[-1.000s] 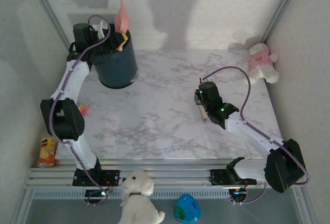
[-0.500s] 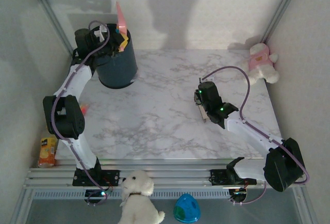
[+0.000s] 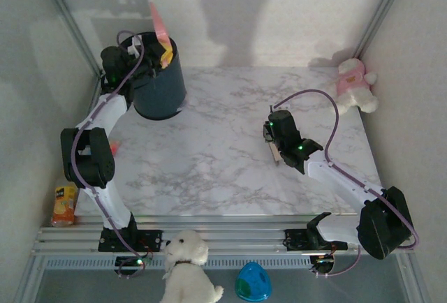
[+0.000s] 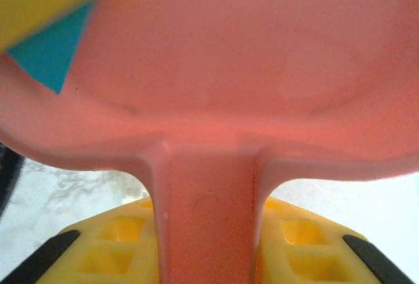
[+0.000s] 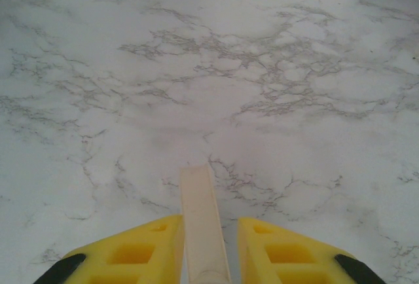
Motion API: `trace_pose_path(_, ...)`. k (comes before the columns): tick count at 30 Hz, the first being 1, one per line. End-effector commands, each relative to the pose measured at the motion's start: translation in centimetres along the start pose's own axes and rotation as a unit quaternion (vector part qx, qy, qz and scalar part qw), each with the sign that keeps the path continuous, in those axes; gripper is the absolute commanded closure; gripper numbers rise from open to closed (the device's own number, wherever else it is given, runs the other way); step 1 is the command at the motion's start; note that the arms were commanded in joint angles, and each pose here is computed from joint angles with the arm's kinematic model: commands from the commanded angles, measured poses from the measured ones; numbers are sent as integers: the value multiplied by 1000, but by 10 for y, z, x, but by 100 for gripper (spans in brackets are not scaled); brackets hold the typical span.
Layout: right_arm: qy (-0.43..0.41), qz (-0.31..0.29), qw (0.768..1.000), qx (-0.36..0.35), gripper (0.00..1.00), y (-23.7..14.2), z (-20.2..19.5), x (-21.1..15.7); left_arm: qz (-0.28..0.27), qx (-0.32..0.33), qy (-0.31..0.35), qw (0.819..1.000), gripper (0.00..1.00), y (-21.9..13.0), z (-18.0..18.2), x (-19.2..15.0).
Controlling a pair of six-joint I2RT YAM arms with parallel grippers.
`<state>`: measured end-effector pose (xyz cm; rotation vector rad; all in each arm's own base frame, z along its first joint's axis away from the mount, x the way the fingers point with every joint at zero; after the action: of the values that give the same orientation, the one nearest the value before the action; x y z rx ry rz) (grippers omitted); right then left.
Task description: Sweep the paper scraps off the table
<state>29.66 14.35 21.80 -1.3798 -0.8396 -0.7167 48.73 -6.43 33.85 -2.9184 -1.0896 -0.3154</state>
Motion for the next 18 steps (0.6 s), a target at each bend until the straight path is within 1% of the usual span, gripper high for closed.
trace_pose_path(1, 17, -16, 1000, -4, 100, -2, 0, 14, -12, -42, 9, 999, 100, -6, -18, 1)
trace_pose_path(5, 18, -17, 1000, -4, 100, -2, -1, 14, -23, -59, -6, 998, 100, -9, -22, 0)
trace_pose_path(10, 18, -16, 1000, -2, 100, -2, 0, 13, -37, -107, -44, 993, 100, -15, -27, -2)
trace_pose_path(13, 19, -15, 1000, -2, 100, -2, 0, 13, -40, -111, -52, 992, 100, -16, -27, -2)
trace_pose_path(18, 21, -13, 1000, -2, 100, -1, -1, 12, -64, -123, -77, 987, 100, -21, -22, -2)
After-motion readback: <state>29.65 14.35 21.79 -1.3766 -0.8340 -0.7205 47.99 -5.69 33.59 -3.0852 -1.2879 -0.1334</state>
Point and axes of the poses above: each hand's point on the last joint's axis, 136 mm out from that joint toward the fingers, its own y axis out along the fingers, its own z axis along the line the jaws close on, x = y × z, the point moved 6 cm from there along -y, back along the fingers, and after that the axes turned 2 degrees about y, right-handed, at the moved point
